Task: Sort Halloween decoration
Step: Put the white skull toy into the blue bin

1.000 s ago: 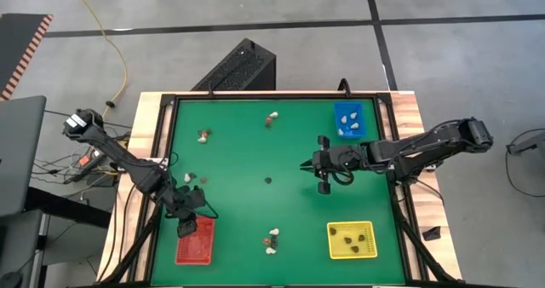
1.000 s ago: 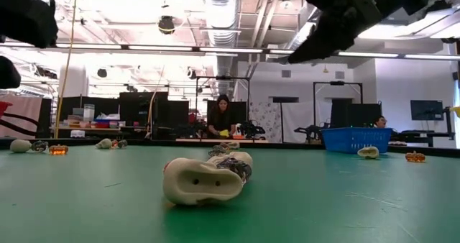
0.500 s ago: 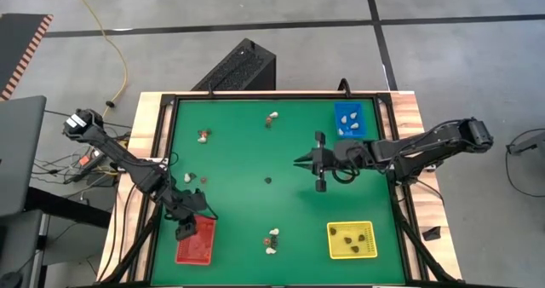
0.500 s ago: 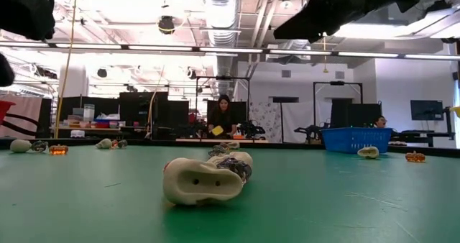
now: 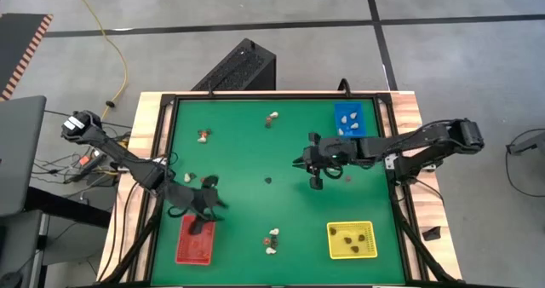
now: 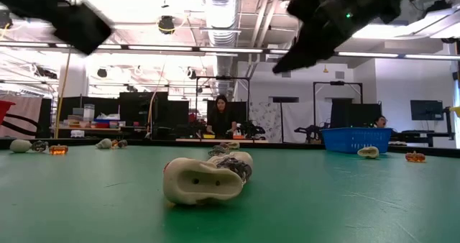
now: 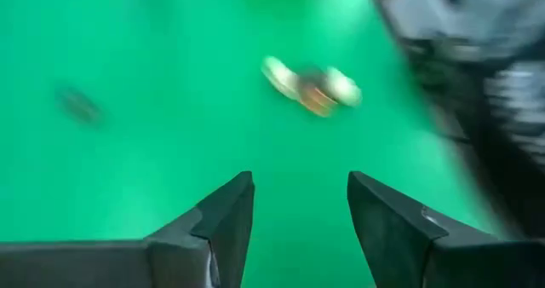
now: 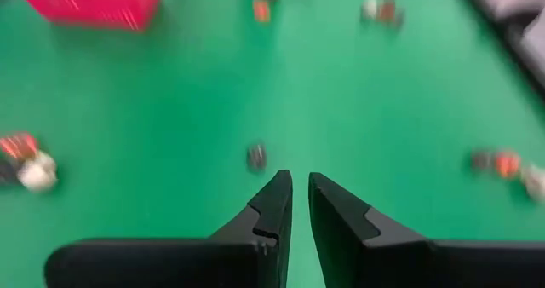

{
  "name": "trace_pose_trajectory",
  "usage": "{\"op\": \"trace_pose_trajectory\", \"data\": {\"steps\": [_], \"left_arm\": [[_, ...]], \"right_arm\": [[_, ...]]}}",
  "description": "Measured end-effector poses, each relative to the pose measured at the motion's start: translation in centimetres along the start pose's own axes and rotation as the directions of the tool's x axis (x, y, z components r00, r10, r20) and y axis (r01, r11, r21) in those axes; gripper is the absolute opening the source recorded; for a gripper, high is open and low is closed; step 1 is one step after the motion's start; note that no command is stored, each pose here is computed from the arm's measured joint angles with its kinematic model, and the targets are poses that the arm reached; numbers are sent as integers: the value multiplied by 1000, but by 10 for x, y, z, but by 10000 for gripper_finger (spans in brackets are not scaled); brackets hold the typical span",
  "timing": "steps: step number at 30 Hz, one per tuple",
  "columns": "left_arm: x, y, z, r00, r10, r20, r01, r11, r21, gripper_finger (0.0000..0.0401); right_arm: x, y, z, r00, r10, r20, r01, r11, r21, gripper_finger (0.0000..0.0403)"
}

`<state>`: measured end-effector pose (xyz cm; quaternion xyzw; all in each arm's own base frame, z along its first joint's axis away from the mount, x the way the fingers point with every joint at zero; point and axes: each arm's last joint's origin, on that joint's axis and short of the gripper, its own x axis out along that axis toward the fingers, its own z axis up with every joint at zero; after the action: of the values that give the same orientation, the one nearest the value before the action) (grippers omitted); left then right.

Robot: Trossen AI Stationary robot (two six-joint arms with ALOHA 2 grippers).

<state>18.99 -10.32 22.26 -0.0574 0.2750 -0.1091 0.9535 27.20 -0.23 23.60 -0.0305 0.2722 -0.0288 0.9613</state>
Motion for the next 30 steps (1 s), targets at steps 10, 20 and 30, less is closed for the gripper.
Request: {"op": "trace_pose_trajectory", "data": {"steps": [10, 20, 30], "left_arm": [[9, 80, 3, 867, 264, 423, -398, 877, 268, 178], [-12, 126, -34, 743, 345, 573, -406, 913, -23, 178], [-12, 127, -30, 742, 335, 581, -429, 903, 27, 178]], "right_arm": [[18, -28, 11, 895, -22, -446, 49, 998, 49, 157], [53, -131, 35, 939, -54, -340, 103, 986, 128, 226], [114, -226, 43, 899, -2, -439, -15, 999, -36, 225]]}}
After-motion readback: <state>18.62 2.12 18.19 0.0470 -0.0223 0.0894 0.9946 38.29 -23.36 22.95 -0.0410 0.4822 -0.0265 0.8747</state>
